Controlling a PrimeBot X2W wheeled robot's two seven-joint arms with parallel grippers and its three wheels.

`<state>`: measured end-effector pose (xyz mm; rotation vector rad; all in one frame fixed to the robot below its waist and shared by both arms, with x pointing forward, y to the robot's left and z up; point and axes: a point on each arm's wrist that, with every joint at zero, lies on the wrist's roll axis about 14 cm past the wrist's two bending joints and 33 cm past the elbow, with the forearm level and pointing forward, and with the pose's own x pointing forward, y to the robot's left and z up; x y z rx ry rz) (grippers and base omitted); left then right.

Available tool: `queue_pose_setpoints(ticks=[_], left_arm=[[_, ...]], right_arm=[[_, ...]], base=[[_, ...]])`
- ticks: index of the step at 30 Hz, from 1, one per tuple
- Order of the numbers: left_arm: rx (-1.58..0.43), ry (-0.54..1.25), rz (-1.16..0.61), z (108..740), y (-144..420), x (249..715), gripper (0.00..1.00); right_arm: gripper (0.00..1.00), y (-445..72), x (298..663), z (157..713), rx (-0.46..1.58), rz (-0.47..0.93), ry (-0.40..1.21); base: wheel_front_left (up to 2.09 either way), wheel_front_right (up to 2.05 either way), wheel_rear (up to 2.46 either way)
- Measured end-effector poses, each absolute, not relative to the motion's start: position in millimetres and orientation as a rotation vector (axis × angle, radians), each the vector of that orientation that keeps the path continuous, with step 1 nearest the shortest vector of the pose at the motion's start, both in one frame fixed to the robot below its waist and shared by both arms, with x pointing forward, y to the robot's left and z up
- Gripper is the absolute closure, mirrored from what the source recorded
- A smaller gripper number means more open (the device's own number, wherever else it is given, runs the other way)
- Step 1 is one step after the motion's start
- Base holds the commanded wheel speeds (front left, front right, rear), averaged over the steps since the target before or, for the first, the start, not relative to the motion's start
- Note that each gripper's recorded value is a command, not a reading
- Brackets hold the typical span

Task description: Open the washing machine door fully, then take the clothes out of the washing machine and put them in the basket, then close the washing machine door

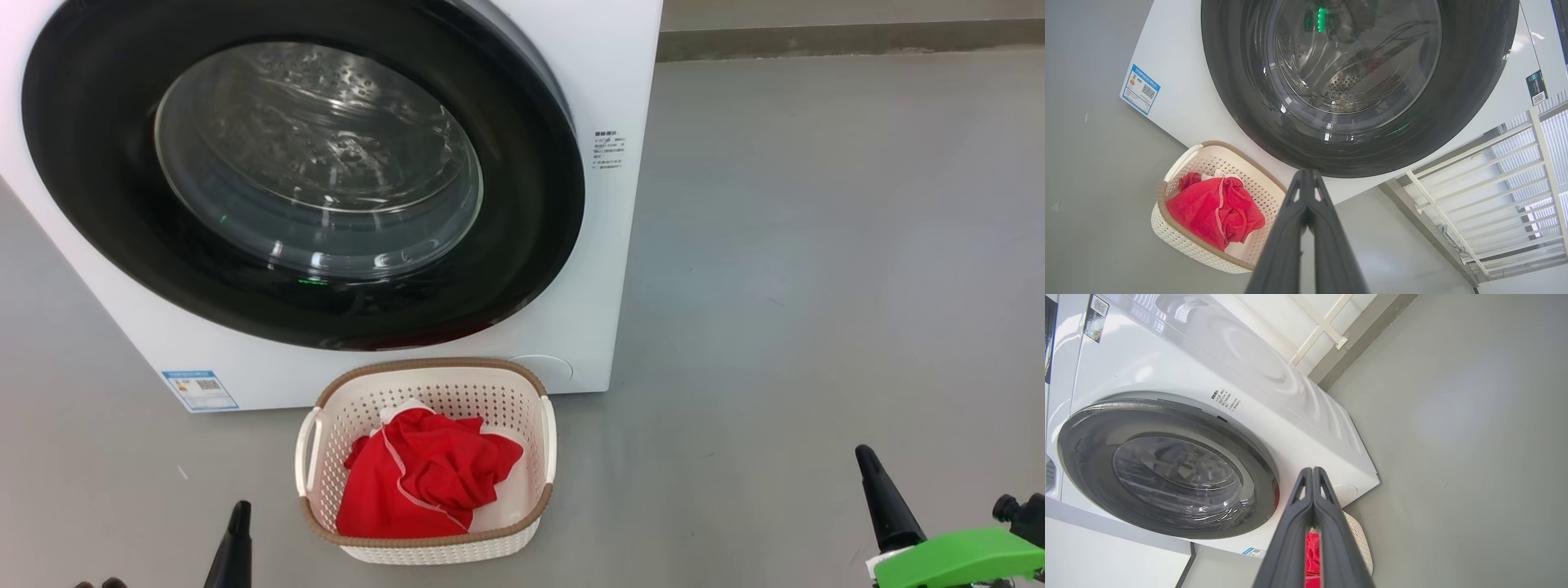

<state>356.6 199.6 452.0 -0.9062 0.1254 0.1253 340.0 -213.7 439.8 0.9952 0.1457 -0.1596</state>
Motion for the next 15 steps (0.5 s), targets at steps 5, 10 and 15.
queue_pose_setpoints(ticks=[5,10,15], left_arm=[[-0.960,0.132,0.128,451.2,199.0,356.4,1.00],[-1.015,0.136,0.130,450.8,198.6,356.4,1.00],[-1.073,0.118,0.120,457.7,197.8,362.3,1.00]], right_arm=[[1.00,-214.6,343.8,443.5,1.047,-0.162,0.134],[1.00,-214.3,345.9,445.3,1.094,-0.164,0.128],[1.00,-213.0,349.8,448.9,1.138,-0.157,0.122]], base=[[0.00,0.00,0.00],[0.00,0.00,0.00],[0.00,0.00,0.00]])
